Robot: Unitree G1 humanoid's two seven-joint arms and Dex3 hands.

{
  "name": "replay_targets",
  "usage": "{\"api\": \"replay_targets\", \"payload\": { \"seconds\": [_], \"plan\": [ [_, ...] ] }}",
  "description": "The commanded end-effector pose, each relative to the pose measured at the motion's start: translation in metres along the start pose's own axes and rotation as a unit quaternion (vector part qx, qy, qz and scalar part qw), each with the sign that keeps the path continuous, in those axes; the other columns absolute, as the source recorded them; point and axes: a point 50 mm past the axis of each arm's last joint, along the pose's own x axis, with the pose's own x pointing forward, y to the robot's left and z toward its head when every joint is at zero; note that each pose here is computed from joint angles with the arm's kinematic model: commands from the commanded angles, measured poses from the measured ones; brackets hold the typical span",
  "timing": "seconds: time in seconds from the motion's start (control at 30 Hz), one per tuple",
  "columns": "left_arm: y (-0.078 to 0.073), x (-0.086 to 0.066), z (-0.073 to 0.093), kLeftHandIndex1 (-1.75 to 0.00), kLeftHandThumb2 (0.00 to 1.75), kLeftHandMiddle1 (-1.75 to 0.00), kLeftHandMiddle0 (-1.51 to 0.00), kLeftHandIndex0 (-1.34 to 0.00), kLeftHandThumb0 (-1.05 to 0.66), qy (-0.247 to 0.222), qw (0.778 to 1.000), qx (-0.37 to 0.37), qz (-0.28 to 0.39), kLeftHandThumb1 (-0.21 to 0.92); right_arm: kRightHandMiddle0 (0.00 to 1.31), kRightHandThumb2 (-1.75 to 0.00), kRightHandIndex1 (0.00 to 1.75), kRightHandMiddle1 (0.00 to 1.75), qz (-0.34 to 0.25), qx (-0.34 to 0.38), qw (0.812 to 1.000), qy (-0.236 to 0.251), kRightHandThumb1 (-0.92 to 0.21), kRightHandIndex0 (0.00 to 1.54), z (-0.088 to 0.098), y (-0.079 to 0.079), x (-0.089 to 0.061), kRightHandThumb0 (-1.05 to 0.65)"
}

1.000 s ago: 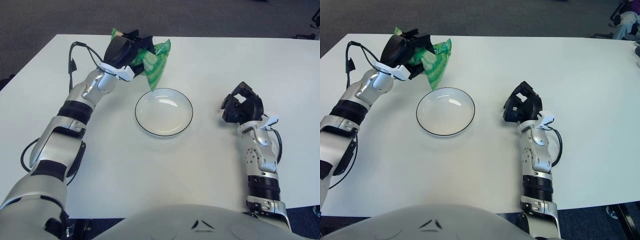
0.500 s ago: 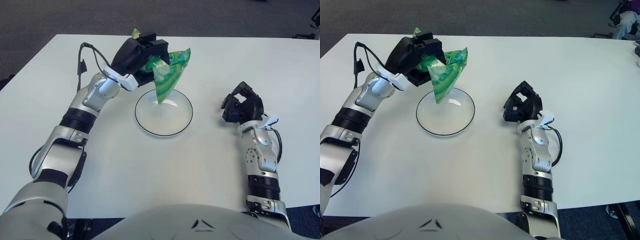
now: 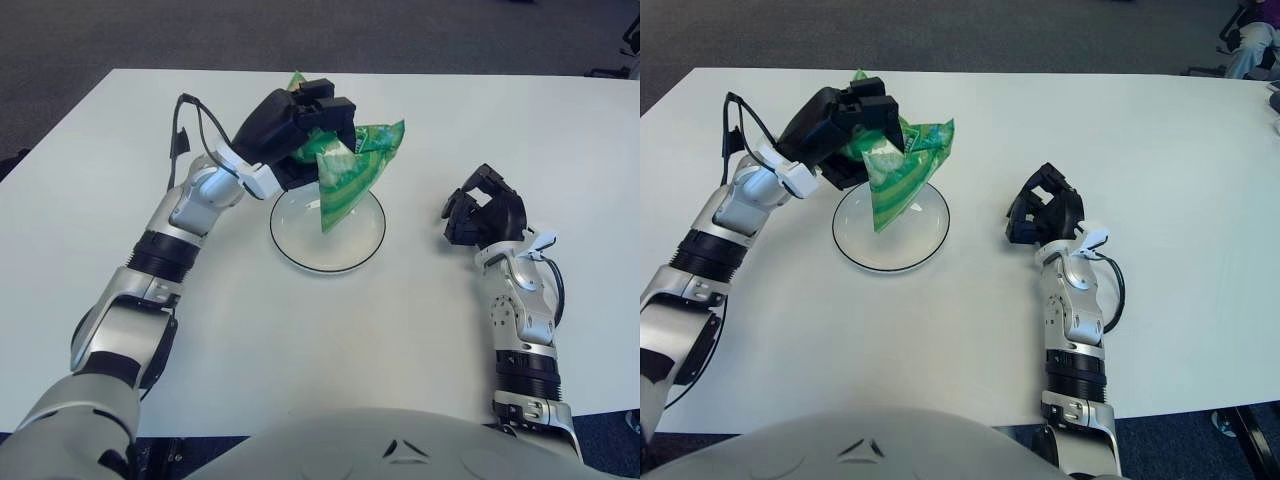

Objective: Put the snack into the plate.

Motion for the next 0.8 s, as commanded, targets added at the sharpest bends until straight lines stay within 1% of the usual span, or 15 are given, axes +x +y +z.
{"api": "replay_targets", "payload": {
  "seconds": [0.0, 0.37, 0.5, 0.63, 0.77],
  "plan": [
    [-0.003, -0.002, 0.002, -1.75, 1.61, -1.75, -0.81, -1.02, 0.58, -0.010, 1.000, -0.016, -0.015, 0.07, 0.71, -1.75, 1.64, 1.75, -0.031, 0.019, 0.997, 0.070, 0.10, 0.94, -0.033, -0.011, -0.021, -0.01],
    [-0.010, -0.007, 0.002, -1.75, 1.61, -1.75, -0.81, -1.01, 0.57, -0.017, 0.995, -0.054, -0.081, 0.08, 0.71, -1.75, 1.64, 1.75, -0.034, 0.022, 0.997, 0.072, 0.10, 0.94, -0.033, -0.011, -0.021, -0.01],
    [-0.014, -0.008, 0.003, -1.75, 1.60, -1.75, -0.81, -1.01, 0.57, -0.019, 0.993, -0.057, -0.097, 0.08, 0.71, -1.75, 1.64, 1.75, -0.034, 0.019, 0.997, 0.071, 0.10, 0.94, -0.033, -0.011, -0.021, -0.01],
    [-0.022, -0.008, 0.004, -1.75, 1.60, -1.75, -0.80, -1.00, 0.57, -0.020, 0.992, -0.055, -0.116, 0.09, 0.71, -1.75, 1.64, 1.75, -0.032, 0.015, 0.997, 0.070, 0.10, 0.94, -0.033, -0.011, -0.021, -0.01],
    [-0.026, -0.009, 0.002, -1.75, 1.59, -1.75, -0.80, -1.00, 0.57, -0.020, 0.991, -0.050, -0.121, 0.09, 0.71, -1.75, 1.64, 1.75, -0.033, 0.015, 0.997, 0.072, 0.10, 0.94, -0.033, -0.011, -0.021, -0.01]
  ]
}}
